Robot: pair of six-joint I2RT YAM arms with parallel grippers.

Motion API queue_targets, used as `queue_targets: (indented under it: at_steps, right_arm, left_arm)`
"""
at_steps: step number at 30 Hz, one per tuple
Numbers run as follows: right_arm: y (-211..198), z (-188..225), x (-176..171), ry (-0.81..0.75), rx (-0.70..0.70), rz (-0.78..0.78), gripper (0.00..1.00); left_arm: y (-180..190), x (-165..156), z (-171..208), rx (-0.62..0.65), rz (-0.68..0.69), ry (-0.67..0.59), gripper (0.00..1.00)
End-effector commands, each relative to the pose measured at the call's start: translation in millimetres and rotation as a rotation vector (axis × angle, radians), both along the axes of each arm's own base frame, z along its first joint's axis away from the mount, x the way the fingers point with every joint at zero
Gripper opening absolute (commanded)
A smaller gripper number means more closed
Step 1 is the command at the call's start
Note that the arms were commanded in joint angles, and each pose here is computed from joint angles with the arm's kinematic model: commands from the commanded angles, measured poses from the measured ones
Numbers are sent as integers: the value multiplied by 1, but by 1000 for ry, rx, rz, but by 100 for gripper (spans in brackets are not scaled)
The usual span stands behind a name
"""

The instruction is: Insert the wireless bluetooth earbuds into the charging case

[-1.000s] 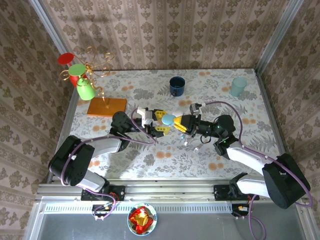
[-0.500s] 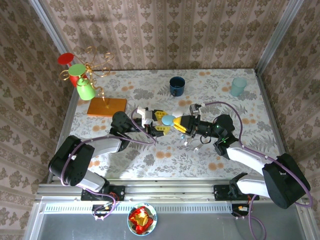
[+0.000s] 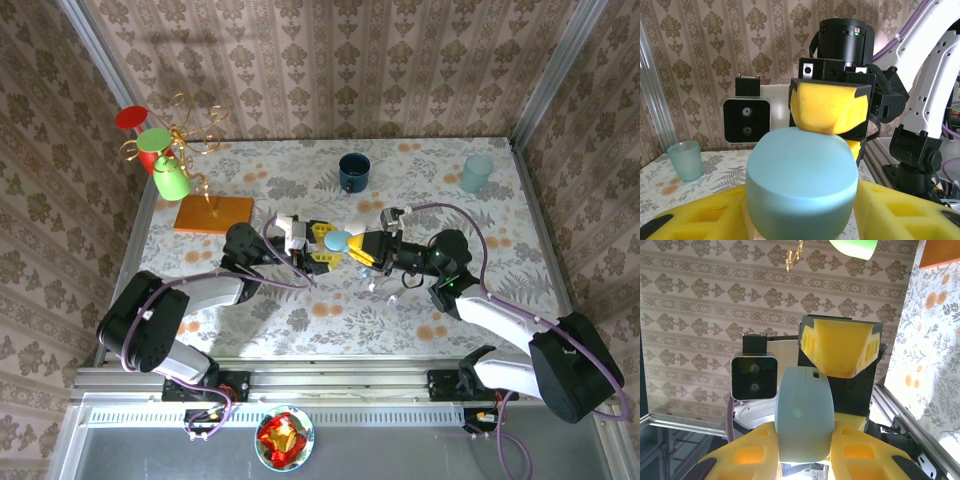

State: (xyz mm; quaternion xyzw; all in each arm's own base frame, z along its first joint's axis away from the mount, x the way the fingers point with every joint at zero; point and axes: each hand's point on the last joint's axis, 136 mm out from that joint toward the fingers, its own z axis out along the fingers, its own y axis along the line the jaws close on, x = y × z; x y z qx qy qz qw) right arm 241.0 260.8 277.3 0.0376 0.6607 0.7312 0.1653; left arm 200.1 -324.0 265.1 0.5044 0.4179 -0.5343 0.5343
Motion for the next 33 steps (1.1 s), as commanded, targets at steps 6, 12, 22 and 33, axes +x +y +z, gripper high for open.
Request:
queue_targets:
  at_steps: [6, 12, 22, 33]
  right_arm:
    - [0, 8, -3, -44, -1, -4, 11]
    - [0, 6, -1, -39, -4, -6, 11]
    - [0, 9, -3, -46, -1, -7, 11]
    - [-4, 5, 1, -54, -40, -43, 47]
  left_arm:
    - [-3, -3, 13, -25, -29, -41, 48]
    - [-4, -5, 15, -28, -38, -45, 47]
    - [-6, -3, 8, -18, -37, -38, 40]
    - [-4, -3, 13, -27, -30, -51, 32]
